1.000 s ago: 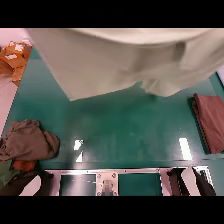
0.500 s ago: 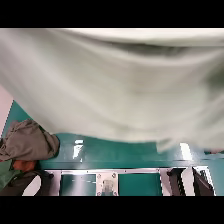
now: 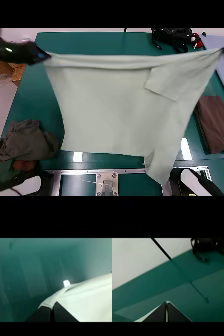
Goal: Fold the shirts.
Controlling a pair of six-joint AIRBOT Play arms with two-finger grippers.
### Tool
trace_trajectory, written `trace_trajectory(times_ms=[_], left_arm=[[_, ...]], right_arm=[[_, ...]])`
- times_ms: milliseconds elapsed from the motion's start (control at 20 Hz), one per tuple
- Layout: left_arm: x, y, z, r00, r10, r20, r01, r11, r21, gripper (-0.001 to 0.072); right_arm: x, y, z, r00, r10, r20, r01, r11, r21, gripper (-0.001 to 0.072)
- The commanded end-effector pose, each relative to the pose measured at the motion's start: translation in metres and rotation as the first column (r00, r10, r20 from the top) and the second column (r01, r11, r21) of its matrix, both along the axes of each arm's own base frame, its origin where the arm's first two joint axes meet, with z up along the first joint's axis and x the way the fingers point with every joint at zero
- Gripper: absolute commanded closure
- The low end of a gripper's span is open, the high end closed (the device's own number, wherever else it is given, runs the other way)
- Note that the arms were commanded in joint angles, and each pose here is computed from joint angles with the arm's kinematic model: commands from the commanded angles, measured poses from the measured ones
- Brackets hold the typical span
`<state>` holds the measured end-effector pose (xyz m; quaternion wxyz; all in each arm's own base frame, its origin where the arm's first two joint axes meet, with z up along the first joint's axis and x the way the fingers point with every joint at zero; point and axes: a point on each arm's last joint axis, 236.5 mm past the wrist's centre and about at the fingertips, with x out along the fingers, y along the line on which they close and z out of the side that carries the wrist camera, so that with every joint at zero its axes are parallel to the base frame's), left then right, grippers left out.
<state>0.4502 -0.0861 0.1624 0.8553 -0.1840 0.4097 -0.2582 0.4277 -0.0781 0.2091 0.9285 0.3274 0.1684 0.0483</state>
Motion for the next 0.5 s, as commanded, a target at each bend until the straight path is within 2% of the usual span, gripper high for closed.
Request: trace_trajectory(times_ms=[0, 100, 250, 450], left_arm=[[0.039, -0.023, -0.118, 0.984, -0.008, -0.177, -0.004, 0.998, -0.064, 0.0680], [0.063, -0.040, -0.162, 0.979, 0.009, -0.204, -0.020, 0.998, -0.052, 0.0681], [0.095, -0.046, -0.175, 0.984, 0.052, -0.170, -0.060, 0.997, -0.045, 0.0681], [0.132, -0.030, -0.147, 0.984, 0.157, -0.081, -0.162, 0.985, -0.060, 0.0681]], right_arm=[[0.051, 0.004, -0.144, 0.967, 0.046, -0.249, -0.024, 0.996, 0.092, 0.0696], [0.079, 0.001, -0.191, 0.944, 0.075, -0.321, -0.030, 0.989, 0.145, 0.0696], [0.118, -0.006, -0.217, 0.940, 0.107, -0.325, -0.033, 0.974, 0.224, 0.0696], [0.158, -0.023, -0.201, 0.959, 0.092, -0.266, -0.032, 0.974, 0.223, 0.0695]])
